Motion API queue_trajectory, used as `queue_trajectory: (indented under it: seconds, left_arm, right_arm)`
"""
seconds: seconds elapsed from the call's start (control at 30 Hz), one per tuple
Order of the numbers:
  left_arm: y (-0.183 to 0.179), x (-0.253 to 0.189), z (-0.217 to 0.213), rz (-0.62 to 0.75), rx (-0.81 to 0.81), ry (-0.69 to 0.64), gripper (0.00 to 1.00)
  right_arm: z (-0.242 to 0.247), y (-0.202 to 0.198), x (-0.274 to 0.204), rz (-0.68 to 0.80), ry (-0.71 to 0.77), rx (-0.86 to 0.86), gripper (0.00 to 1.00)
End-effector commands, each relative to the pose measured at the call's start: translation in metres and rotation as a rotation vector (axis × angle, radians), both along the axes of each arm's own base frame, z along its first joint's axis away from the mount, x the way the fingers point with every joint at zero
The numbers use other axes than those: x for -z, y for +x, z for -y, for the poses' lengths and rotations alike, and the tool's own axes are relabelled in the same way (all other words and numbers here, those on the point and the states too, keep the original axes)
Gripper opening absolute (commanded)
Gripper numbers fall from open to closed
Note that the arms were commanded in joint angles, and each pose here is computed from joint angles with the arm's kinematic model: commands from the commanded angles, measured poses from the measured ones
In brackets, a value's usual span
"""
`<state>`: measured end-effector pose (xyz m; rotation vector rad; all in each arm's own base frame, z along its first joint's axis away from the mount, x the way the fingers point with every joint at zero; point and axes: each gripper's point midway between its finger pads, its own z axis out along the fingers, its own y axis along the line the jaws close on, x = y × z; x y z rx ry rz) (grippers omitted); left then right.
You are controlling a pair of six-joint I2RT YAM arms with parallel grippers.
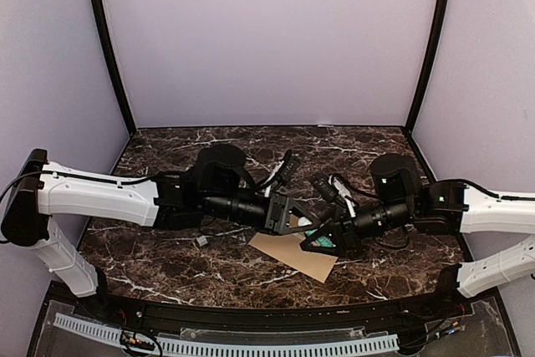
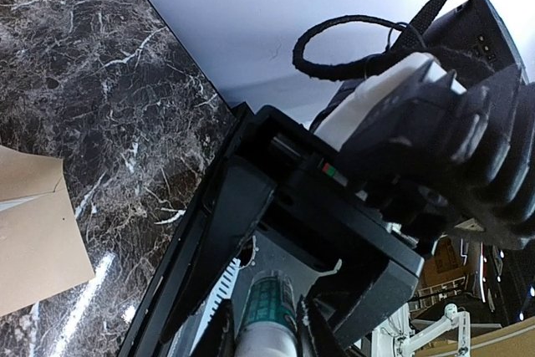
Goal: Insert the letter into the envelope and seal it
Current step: Seal the envelope flap on the envelope.
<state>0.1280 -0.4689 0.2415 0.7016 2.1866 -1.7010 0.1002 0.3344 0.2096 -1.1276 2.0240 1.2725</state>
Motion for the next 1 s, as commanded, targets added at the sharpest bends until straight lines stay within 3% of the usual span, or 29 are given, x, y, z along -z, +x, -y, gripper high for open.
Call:
queue_trajectory:
  seconds: [0.0, 0.37, 0.57, 0.7, 0.77, 0.83, 0.97]
  left_arm:
    - [-0.008, -0.021, 0.001, 0.023, 0.037, -0.05, 0.0]
    - [-0.004, -0.023, 0.01, 0.028, 0.037, -0.061, 0.0]
    - [-0.003, -0.021, 0.01, 0.029, 0.031, -0.052, 0.02]
    - [0.002, -0.019, 0.002, 0.044, -0.016, -0.042, 0.31]
    - [0.007, -0.017, -0.005, 0.059, -0.06, -0.03, 0.55]
    - [0.013, -0.015, -0.016, 0.074, -0.115, -0.013, 0.69]
    - [0.023, -0.005, -0.043, 0.083, -0.23, 0.029, 0.8]
  right_arm:
    - [-0.004, -0.002, -0.015, 0.03, 0.048, -0.023, 0.46]
    - [-0.009, -0.008, -0.008, -0.013, 0.048, -0.064, 0.24]
    - [-0.007, 0.001, -0.005, -0.004, 0.037, -0.004, 0.0]
    - [0.001, 0.02, -0.003, 0.021, 0.027, 0.12, 0.0]
    - [0.008, 0.031, -0.001, 0.017, 0.019, 0.183, 0.0]
    - [0.018, 0.043, 0.004, 0.006, 0.008, 0.248, 0.0]
    - [0.044, 0.072, 0.019, -0.023, -0.018, 0.376, 0.0]
